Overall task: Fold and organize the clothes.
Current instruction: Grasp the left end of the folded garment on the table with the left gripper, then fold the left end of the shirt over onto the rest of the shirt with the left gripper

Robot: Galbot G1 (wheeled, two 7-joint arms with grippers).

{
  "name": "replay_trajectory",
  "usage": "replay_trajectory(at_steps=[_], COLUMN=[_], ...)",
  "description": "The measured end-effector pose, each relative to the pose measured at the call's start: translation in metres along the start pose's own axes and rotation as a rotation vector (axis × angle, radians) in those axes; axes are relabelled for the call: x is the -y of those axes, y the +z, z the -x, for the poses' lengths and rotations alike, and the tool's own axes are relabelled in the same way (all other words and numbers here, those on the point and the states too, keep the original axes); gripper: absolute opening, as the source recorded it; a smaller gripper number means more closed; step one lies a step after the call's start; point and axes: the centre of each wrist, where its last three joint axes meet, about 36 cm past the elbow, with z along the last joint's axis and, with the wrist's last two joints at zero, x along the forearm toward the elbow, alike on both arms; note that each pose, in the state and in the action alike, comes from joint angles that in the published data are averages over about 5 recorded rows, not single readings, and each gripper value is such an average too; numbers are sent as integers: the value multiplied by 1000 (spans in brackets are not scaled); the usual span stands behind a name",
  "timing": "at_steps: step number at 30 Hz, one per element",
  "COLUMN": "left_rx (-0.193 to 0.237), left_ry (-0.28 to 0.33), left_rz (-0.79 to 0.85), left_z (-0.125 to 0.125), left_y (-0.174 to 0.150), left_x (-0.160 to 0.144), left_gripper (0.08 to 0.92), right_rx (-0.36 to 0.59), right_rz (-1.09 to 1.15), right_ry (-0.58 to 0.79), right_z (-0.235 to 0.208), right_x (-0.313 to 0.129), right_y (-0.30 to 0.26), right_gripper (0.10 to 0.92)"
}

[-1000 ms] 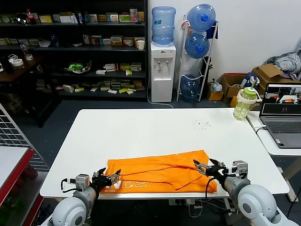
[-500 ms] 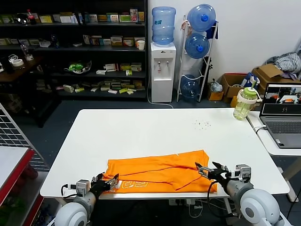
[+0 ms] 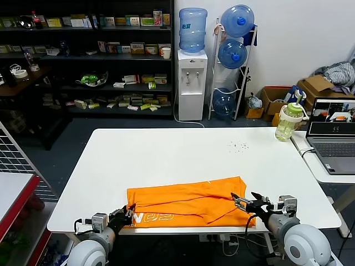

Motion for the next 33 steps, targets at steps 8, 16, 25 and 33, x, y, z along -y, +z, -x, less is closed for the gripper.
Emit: replay_trajectory(at_steps=[8, 16, 25, 33], left_rx=[15, 40, 39, 18], left_ry=[-13, -48, -168, -323], left_rz=[-3, 21, 83, 196], left_z=[-4, -17, -41, -59], left_y=[-8, -36, -71, -100], left_x=[-3, -28, -99, -174], left_gripper=[114, 114, 114, 114], right_rx=[9, 31, 57, 67], right_rz=[3, 1, -6, -14], right_ry=[-4, -21, -49, -65], right_z=[4, 11, 22, 28], right_x=[-2, -6, -12, -16], right_y=[0, -3, -8, -6], right_gripper=[823, 823, 823, 823])
